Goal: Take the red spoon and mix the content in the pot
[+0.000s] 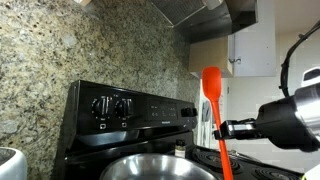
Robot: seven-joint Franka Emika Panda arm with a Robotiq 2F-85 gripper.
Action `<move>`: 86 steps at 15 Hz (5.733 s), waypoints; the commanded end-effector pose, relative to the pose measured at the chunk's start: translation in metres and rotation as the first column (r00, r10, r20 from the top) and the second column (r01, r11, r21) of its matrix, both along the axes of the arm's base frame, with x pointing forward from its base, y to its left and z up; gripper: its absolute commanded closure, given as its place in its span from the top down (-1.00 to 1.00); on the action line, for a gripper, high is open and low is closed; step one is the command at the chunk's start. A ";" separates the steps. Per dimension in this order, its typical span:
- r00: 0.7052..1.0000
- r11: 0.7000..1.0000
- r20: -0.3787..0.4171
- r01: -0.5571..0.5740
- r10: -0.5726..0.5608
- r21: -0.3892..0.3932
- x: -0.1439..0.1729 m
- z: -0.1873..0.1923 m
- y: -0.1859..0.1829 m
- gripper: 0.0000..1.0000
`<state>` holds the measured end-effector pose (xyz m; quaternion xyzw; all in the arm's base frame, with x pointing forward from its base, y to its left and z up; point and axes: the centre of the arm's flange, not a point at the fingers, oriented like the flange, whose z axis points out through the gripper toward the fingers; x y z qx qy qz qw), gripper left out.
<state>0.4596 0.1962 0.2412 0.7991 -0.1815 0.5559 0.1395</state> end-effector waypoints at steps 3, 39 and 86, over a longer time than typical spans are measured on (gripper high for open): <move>0.998 0.998 0.003 -0.060 0.060 -0.017 0.010 -0.010 0.018 -0.92; 0.989 0.989 0.040 -0.143 0.144 -0.044 0.093 0.056 0.115 -0.92; 0.923 0.708 -0.228 -0.065 0.310 0.703 0.104 0.058 0.117 -0.92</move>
